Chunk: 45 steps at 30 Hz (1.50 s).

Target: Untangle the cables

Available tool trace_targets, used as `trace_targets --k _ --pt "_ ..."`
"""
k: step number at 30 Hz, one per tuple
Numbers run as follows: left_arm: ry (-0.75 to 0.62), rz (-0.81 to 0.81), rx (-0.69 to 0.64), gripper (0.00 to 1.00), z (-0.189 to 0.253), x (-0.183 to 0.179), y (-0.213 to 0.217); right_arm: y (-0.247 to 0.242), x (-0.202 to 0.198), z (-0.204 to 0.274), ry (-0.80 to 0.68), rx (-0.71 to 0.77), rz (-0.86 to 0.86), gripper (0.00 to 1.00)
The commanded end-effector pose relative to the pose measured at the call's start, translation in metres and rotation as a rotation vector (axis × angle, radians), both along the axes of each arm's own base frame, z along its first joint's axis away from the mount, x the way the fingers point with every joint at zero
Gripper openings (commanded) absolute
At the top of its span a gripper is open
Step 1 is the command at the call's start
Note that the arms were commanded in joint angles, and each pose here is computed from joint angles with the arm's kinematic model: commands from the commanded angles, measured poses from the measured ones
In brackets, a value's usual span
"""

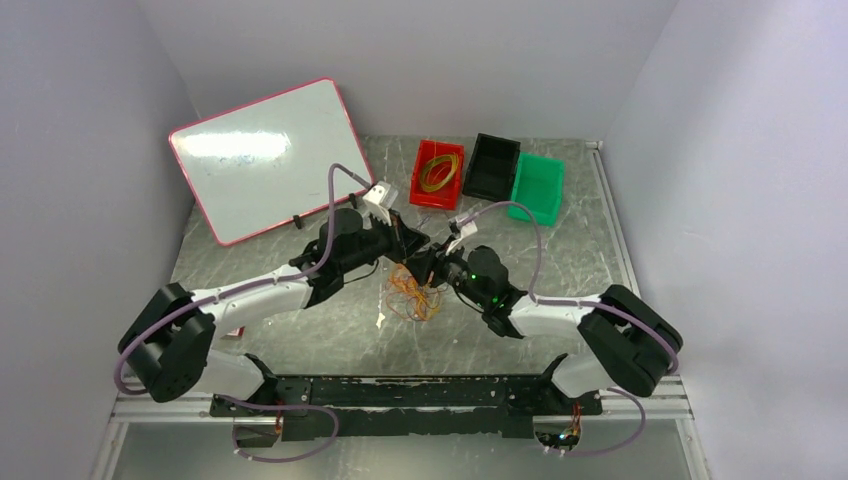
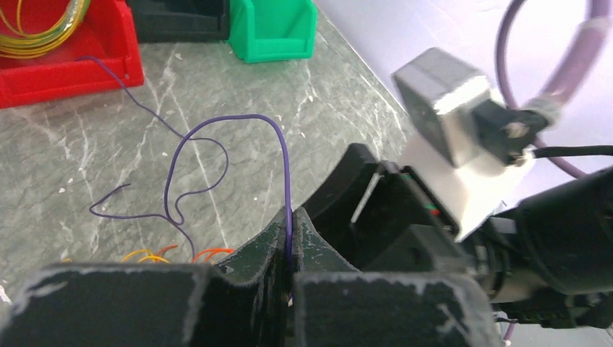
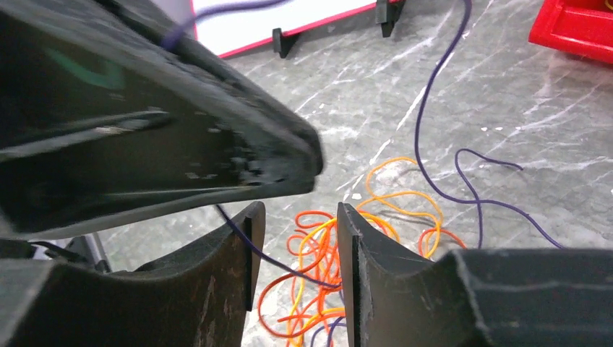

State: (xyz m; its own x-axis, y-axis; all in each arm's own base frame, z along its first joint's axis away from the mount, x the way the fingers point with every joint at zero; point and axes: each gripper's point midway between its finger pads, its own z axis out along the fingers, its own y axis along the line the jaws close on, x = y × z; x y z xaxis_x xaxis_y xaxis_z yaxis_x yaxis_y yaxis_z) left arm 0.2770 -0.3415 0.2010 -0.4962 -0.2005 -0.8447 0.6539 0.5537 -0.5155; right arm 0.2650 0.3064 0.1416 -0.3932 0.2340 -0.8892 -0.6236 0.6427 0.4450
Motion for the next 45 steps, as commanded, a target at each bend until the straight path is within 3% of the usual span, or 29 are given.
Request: trace_targets --k 1,15,31,45 --pt "-0.062 -0.066 -0.061 0.07 0.045 -0.011 -0.005 0.007 0.012 0.013 -0.068 0.01 -0.018 0.45" --pt "-0.174 -0.025 -0.107 0.07 0.133 -0.012 0.007 0.011 0.002 -0.027 0.002 -0.036 0.009 0.42" --pt "-0.384 0.116 -0.04 0.07 0.241 0.011 0.032 -0.002 -0.022 -0.058 0.068 -0.076 0.026 0.43" --pt "-0.484 0.111 -0.099 0.07 0.31 0.0 0.042 0.001 -0.028 -0.073 0.086 -0.108 0.048 0.45"
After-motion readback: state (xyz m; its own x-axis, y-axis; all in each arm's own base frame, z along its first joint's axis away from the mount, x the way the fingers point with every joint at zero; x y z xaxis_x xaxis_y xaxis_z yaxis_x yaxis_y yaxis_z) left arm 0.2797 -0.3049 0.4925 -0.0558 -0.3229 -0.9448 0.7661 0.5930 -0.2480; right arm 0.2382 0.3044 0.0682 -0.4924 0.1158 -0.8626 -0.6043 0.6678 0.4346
